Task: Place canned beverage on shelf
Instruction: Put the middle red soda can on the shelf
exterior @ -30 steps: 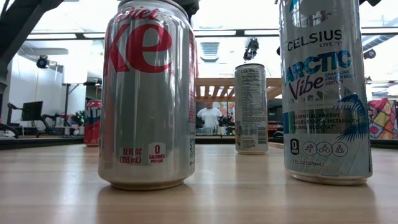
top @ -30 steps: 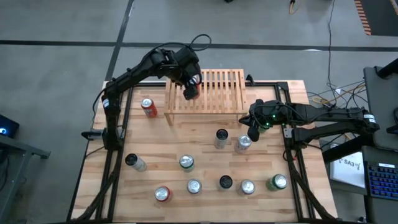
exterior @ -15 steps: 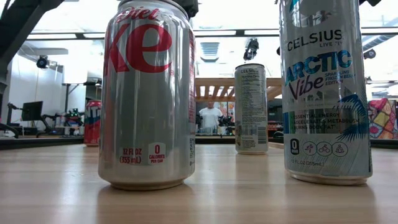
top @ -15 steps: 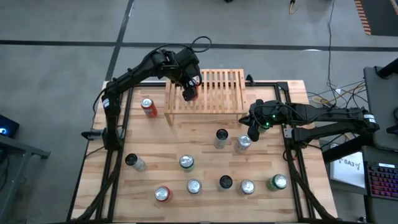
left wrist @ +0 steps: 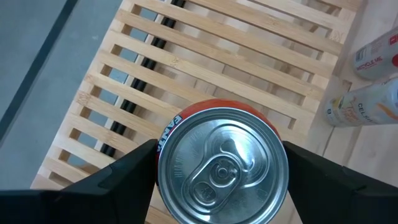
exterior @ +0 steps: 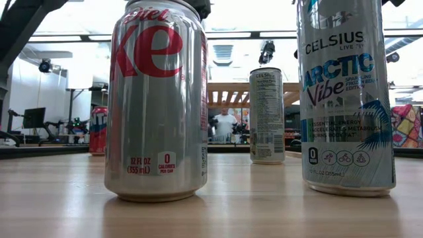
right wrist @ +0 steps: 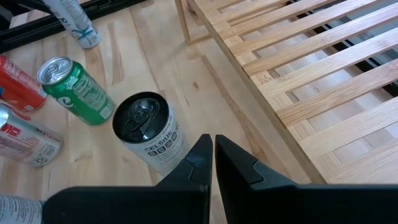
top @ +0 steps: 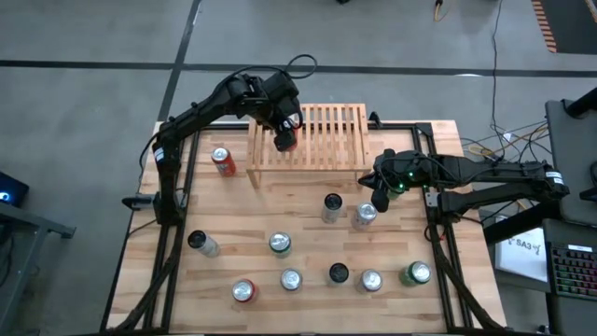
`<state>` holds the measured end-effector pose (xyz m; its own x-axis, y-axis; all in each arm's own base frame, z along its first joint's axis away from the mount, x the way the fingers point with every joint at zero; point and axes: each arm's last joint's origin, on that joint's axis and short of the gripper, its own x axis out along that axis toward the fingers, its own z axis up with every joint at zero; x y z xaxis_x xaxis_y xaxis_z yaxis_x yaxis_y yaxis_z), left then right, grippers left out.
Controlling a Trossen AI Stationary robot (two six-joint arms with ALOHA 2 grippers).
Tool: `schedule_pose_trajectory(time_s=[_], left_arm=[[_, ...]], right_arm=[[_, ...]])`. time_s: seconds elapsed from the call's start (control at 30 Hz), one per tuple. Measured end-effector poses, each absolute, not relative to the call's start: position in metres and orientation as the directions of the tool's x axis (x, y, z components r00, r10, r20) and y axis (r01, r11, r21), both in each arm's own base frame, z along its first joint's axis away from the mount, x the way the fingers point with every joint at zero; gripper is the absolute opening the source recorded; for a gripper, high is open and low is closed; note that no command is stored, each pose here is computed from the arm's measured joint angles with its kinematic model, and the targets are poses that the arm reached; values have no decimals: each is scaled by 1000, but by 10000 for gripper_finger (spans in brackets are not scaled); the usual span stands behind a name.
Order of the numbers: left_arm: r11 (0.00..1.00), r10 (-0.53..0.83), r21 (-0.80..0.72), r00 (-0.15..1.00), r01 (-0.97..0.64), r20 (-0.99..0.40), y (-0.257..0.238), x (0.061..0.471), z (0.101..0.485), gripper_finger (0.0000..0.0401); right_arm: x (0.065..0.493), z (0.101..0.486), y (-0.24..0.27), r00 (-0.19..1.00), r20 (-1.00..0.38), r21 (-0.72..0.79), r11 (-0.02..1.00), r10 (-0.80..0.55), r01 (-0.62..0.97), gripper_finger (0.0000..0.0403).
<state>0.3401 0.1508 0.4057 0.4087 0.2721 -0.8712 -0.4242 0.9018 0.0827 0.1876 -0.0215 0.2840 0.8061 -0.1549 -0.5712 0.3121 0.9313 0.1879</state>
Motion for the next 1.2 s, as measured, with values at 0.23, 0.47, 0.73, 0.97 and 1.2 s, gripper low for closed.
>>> schedule_pose_trajectory(time_s=[0.23,0.47,0.73,0.97,1.2], left_arm=[[894,265,72,393,-442,-881,151,341,401,287],[893,264,70,391,-445,-882,151,341,400,287],[891,270,76,388,-448,-881,152,342,399,287],[891,272,78,387,-447,-881,152,342,399,287],[891,269,79,379,-447,-885,151,341,399,287]], right_arm=[[188,284,-21,806,-571,188,931,-155,312,9],[188,284,-22,806,-571,188,931,-155,312,9],[188,284,-22,806,-571,188,931,-155,312,9],[188,284,-22,806,-571,188,931,-155,312,9],[188,284,-22,806,-571,188,931,-155,312,9]])
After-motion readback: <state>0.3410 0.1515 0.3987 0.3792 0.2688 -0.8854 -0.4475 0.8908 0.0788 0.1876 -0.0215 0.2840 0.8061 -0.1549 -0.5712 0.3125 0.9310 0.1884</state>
